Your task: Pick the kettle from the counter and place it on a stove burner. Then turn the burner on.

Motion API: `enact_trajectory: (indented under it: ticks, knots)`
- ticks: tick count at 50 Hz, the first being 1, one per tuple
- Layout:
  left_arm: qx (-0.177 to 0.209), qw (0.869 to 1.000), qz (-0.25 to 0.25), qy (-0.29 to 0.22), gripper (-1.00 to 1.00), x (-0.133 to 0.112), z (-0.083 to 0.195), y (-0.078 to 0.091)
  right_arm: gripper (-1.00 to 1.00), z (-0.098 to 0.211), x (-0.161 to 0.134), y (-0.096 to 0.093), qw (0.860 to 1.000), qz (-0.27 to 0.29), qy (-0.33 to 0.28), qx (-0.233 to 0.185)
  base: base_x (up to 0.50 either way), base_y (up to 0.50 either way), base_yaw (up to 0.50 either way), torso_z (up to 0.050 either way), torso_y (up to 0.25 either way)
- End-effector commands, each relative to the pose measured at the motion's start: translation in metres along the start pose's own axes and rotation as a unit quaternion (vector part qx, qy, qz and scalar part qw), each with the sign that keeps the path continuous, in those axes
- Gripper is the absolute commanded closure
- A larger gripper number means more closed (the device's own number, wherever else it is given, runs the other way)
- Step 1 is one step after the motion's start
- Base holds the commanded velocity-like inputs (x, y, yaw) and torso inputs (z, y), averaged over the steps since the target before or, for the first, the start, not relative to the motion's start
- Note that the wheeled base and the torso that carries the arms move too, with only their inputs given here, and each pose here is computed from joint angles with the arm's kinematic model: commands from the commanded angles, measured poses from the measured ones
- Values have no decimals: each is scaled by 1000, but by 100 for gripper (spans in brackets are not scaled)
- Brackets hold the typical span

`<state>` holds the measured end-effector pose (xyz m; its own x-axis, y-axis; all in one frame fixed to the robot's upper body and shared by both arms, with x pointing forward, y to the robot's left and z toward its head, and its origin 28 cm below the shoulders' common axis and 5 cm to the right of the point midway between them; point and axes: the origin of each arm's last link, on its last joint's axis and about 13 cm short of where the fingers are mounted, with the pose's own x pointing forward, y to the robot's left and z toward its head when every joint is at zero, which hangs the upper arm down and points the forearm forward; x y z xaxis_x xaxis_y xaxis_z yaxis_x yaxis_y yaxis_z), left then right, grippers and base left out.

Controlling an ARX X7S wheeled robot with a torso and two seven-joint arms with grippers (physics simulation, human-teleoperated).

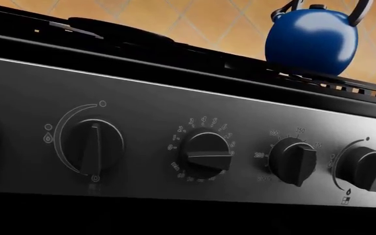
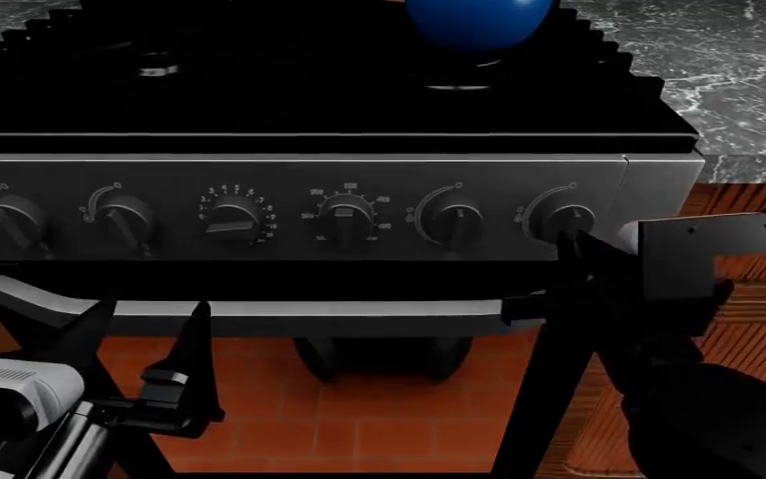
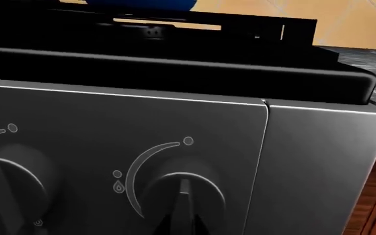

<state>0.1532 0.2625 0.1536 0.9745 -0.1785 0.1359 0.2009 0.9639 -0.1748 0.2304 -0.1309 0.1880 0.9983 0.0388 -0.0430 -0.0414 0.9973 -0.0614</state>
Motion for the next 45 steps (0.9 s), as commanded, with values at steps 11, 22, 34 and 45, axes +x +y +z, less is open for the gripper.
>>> enact_trajectory:
  ticks: [11,22,34,45]
  knots:
    - [0,1000,0,-1,-100,0,1,0,100,7,-8,4,997,40,8,-73,0,0,0,0,1]
    - [0,1000,0,-1,-100,0,1,0,100,7,-12,2,993,43,21,-105,0,0,0,0,2]
    - [-1,1000,1,-1,-100,0,0,0,100,11,-10,2,986,51,18,-158,-1,0,0,0,2]
    - [-1,1000,1,-1,-100,0,0,0,100,16,-10,1,975,55,14,-217,0,1,1,0,2]
